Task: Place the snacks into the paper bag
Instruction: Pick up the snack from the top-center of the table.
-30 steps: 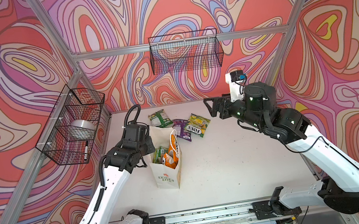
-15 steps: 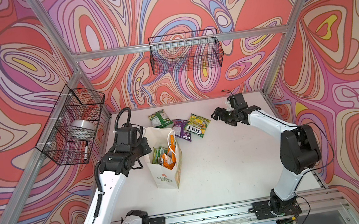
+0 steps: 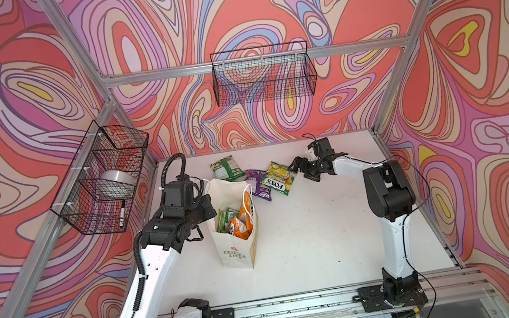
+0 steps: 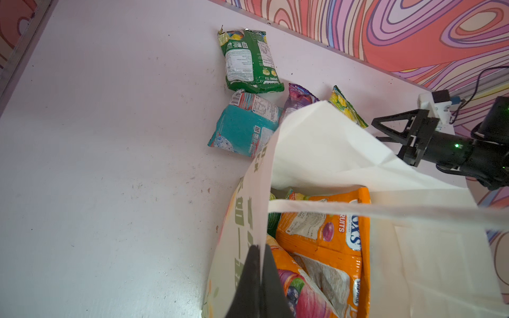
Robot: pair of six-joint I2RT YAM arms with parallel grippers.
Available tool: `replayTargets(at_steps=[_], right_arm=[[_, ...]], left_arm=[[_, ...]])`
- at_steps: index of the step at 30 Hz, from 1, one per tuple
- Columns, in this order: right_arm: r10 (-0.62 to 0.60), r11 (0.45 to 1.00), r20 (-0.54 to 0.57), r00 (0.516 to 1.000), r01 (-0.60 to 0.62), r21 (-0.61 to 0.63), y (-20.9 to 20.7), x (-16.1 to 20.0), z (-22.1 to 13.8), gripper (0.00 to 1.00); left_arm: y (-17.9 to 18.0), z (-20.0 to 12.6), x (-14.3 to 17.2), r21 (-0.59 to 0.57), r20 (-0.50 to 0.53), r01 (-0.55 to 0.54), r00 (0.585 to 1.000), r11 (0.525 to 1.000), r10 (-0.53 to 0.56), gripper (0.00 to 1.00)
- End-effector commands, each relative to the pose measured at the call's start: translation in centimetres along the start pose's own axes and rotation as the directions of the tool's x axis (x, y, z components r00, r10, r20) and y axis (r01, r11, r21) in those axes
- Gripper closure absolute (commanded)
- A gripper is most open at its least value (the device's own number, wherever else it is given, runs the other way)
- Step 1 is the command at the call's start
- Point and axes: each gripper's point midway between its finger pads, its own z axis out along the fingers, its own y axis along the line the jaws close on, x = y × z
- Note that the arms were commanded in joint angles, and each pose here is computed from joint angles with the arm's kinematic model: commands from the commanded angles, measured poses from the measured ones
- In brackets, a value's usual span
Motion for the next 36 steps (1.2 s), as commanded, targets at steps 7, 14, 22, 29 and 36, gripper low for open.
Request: replayTargets(at_steps=[7,14,22,29,36], right_arm=[[-0.081,0.993,-0.125,0.989,0.069,-0.098,0.5,2.6,2.9,0.02],[-0.171,0.985,-0.214,0.962,0.164,-0.053,1.1,6.3,4.1,0.02],[-0.156,0.965,-0.269,0.95,0.205,0.165,-1.0,8.6,5.8,0.09],[-0.11,0.928,-0.275,0.955,0.199,0.316,-3.0,9.9,6.5,0.18],[-0.066,0.931,-0.226,0.972,0.142,0.337,-2.8,10.1,5.9,0.33]], left_arm=[[0.1,0.3,0.7,0.013,-0.027,0.01,1.0,1.0,-0.01,1.0],[0.0,0.5,0.8,0.019,-0.035,0.017,0.999,1.0,-0.016,1.0],[0.0,0.6,0.8,0.019,-0.038,0.019,0.999,1.0,-0.018,1.0],[0.0,0.6,0.9,0.022,-0.038,0.019,0.999,1.0,-0.018,1.0],[-0.1,0.4,0.8,0.032,-0.034,0.018,0.999,0.999,-0.017,1.0]])
